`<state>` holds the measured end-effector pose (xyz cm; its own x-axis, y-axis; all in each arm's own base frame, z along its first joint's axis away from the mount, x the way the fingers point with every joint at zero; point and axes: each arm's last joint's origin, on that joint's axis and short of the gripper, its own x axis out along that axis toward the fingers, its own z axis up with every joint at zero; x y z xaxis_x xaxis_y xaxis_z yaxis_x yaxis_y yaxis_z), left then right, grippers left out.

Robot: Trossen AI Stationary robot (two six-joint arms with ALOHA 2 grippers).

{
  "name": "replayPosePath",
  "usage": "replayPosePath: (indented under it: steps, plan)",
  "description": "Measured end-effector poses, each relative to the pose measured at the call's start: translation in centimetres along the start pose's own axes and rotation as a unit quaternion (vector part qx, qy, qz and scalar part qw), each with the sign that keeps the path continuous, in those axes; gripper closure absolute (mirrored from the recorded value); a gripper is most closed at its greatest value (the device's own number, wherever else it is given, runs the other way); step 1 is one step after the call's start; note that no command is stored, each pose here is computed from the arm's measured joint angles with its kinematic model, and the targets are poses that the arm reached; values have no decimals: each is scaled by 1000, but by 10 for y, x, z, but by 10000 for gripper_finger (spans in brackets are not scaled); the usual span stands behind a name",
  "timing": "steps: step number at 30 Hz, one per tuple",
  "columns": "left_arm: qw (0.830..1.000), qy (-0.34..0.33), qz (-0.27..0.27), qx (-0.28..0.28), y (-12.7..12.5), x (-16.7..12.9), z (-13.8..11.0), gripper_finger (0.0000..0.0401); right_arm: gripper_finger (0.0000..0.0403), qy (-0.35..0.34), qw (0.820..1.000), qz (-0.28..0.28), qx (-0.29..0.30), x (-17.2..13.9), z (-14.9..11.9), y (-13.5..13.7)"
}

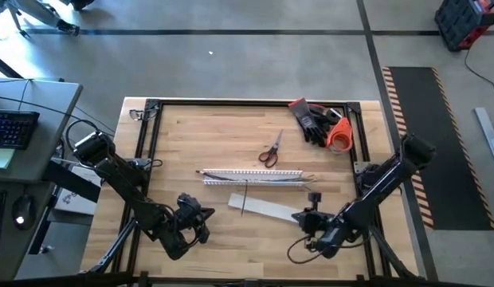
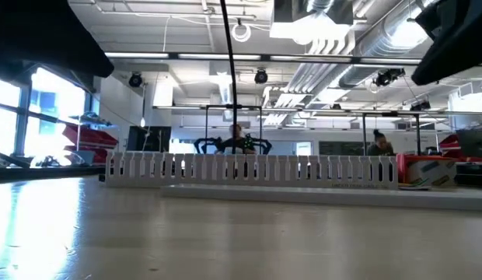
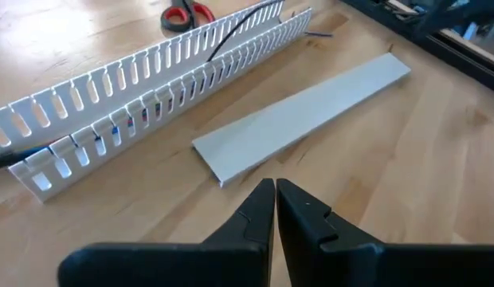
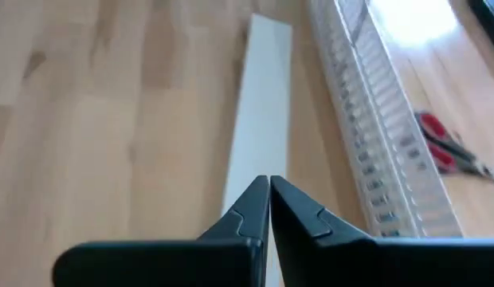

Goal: Ziptie cables
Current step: Close the white cable duct

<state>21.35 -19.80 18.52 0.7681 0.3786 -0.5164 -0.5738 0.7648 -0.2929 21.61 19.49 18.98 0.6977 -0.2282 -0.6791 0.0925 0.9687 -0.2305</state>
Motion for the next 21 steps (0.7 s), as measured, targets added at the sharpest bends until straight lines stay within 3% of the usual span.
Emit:
replayPosePath:
  steps: [5, 11, 17, 21]
  plan:
    - [1000, -5, -10, 3, -3, 0, 1, 401, 349, -50, 996, 56, 42, 28, -22, 3]
    - [1000, -10, -17, 13, -6, 2, 0, 401, 235, -116, 984, 99, 92, 61, -46, -14]
    - [1000, -13, -6, 19, -5, 8, -3, 401, 107, -72, 988, 115, 76, 92, -57, -23]
    - [1000, -13, 3, 22, -5, 14, -5, 401, 60, -67, 990, 95, 77, 106, -56, -21]
